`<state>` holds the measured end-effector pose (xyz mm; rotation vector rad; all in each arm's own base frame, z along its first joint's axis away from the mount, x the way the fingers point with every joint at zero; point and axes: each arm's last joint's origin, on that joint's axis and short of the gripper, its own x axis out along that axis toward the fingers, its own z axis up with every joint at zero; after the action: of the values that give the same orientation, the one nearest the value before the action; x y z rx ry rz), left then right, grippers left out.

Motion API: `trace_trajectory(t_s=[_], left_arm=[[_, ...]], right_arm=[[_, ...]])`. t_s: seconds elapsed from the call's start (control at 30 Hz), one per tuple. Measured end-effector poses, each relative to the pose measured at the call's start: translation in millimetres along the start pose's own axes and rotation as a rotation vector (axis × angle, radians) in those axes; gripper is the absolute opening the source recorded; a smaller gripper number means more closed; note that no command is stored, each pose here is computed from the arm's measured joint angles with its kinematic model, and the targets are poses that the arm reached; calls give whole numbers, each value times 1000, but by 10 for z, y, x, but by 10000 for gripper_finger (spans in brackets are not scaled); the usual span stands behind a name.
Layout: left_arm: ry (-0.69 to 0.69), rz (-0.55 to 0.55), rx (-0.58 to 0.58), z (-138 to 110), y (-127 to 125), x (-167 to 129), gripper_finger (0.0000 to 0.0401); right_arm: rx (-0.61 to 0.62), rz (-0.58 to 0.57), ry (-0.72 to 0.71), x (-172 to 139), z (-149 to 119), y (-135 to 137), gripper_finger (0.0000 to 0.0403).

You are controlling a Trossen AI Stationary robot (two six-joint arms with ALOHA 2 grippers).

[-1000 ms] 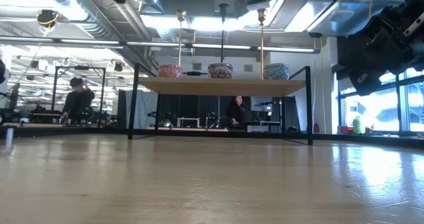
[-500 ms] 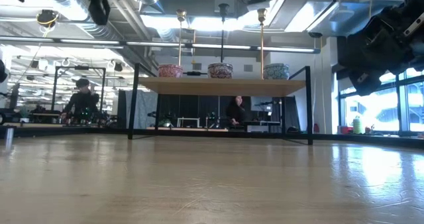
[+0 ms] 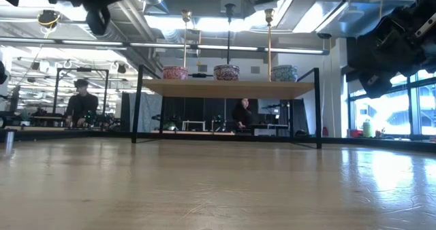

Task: Pick & Place candle stick holders
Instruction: Return to Home Position

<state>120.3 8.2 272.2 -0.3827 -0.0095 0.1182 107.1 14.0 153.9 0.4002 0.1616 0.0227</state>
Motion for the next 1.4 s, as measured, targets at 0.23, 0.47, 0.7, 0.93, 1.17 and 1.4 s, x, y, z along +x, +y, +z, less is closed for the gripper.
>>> trace_trajectory(t_s=[0.23,0.47,0.7,0.93,1.17,1.4], left_arm=[[2,19,12,-6,13,-76,2],[-2,34,27,-41,39,-182,2],[-85,-17,-74,-361,159,-236,2],[-130,-28,-137,-610,243,-280,3],[-106,-14,-166,-783,299,-272,2],[-41,8,-203,-916,338,-247,2]], right_arm=[[0,0,0,0,0,0,1],[0,0,0,0,0,0,1],[0,0,0,0,0,0,1],[0,0,0,0,0,0,1],[0,0,0,0,0,0,1],[0,0,0,0,0,0,1]])
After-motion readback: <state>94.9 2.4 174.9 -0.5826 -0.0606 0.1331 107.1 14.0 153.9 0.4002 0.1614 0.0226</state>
